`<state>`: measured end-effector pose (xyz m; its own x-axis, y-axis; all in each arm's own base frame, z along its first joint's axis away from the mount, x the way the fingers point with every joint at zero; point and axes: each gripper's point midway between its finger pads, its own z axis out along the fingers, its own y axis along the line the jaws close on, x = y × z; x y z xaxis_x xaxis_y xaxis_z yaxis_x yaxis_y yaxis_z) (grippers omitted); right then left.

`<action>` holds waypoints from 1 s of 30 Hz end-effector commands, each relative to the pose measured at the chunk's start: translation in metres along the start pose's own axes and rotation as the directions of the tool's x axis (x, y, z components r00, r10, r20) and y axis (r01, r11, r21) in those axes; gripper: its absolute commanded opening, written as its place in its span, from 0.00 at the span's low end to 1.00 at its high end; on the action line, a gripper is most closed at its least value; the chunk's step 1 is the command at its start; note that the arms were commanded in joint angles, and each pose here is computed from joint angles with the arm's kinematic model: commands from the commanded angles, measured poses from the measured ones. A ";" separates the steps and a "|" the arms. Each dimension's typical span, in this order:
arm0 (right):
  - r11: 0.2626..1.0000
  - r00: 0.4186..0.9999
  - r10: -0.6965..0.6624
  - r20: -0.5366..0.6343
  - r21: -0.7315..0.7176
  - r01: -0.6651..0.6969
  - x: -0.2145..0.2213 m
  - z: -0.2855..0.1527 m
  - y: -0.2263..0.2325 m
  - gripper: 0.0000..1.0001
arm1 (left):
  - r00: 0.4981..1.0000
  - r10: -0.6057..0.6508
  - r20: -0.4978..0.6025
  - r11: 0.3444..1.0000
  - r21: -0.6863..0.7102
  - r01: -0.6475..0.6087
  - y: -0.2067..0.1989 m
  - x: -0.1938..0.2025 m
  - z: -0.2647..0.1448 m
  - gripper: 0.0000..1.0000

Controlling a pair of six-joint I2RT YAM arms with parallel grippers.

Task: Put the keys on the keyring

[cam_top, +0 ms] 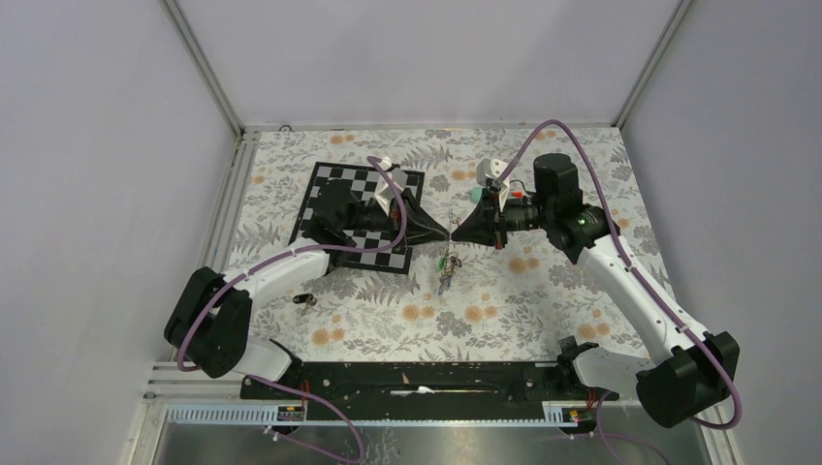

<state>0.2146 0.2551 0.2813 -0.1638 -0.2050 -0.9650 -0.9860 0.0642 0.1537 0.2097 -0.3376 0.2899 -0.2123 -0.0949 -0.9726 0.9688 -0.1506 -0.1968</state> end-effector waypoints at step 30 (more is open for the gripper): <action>1.000 1.000 -0.018 -0.021 0.007 0.018 0.012 0.001 -0.001 0.00 | 0.911 0.323 -0.256 0.943 0.176 -0.284 0.001 0.013 0.008 0.22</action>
<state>0.2135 0.2508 0.2608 -0.1882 -0.2480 -0.9503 -0.9813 0.0874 0.1715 0.2048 -0.3418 0.2607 0.0869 0.1558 -0.9840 0.9619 -0.2703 0.0421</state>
